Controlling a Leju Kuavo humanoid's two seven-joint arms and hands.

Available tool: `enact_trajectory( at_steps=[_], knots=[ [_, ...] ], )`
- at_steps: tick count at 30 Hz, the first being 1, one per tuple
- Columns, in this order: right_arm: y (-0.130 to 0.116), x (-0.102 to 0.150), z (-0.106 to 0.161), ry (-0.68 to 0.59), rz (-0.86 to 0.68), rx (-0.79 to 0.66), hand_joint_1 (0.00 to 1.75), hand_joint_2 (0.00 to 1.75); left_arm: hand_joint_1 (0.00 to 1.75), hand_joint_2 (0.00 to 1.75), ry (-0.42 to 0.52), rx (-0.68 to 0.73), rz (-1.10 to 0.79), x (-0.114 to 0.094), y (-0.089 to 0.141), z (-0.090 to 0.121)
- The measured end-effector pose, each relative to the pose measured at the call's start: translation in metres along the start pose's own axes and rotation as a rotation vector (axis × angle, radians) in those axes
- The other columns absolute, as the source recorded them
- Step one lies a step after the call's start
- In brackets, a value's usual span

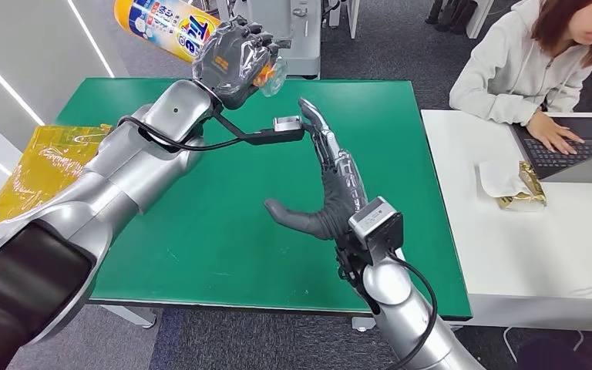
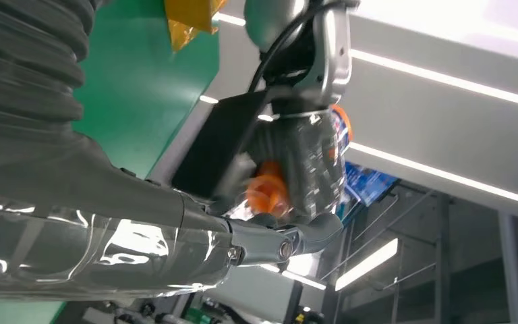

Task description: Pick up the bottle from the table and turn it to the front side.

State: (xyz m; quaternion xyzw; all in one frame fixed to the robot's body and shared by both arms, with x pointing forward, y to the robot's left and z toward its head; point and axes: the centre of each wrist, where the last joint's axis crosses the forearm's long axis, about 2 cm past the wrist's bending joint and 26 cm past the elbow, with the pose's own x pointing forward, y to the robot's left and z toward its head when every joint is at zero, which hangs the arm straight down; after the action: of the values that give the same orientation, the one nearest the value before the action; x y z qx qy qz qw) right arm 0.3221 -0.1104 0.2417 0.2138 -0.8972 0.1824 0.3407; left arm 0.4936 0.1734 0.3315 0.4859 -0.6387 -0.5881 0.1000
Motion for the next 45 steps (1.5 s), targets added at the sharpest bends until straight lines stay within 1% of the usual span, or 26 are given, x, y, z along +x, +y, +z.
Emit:
enact_trajectory(
  at_steps=[6, 10, 13, 16, 22, 26, 30, 35, 39, 45],
  knots=[
    [0.006, -0.001, 0.004, -0.005, -0.004, 0.006, 0.0, 1.75, 1.75, 1.75, -0.078, -0.097, -0.172, 0.004, -0.008, 0.004],
    [0.007, -0.001, 0.007, -0.007, 0.0, 0.002, 0.0, 1.75, 1.75, 1.75, -0.104, -0.167, -0.215, 0.005, -0.019, 0.012],
    [0.007, 0.0, 0.011, -0.007, -0.001, -0.014, 0.0, 1.75, 1.75, 1.75, -0.103, -0.224, -0.214, 0.003, -0.033, 0.025],
    [0.006, 0.002, 0.018, -0.004, 0.0, -0.038, 0.0, 1.75, 1.75, 1.75, -0.091, -0.285, -0.186, -0.002, -0.053, 0.045],
    [-0.001, 0.003, 0.032, 0.013, 0.012, -0.066, 0.0, 1.75, 1.75, 1.75, -0.034, -0.398, -0.13, -0.018, -0.09, 0.094],
    [-0.004, 0.002, 0.043, 0.033, 0.023, -0.087, 0.0, 1.75, 1.75, 1.75, 0.015, -0.445, -0.086, -0.025, -0.107, 0.119],
    [-0.006, 0.001, 0.052, 0.045, 0.029, -0.097, 0.0, 1.75, 1.75, 1.75, 0.076, -0.465, -0.034, -0.03, -0.116, 0.136],
    [-0.009, 0.0, 0.06, 0.057, 0.035, -0.108, 0.0, 1.75, 1.75, 1.75, 0.159, -0.464, -0.019, -0.038, -0.122, 0.152],
    [-0.011, -0.002, 0.068, 0.072, 0.036, -0.12, 0.0, 1.75, 1.75, 1.75, 0.216, -0.47, 0.004, -0.042, -0.131, 0.172],
    [-0.013, -0.003, 0.073, 0.083, 0.036, -0.129, 0.0, 1.75, 1.75, 1.75, 0.262, -0.517, 0.028, -0.045, -0.146, 0.203]
  ],
)
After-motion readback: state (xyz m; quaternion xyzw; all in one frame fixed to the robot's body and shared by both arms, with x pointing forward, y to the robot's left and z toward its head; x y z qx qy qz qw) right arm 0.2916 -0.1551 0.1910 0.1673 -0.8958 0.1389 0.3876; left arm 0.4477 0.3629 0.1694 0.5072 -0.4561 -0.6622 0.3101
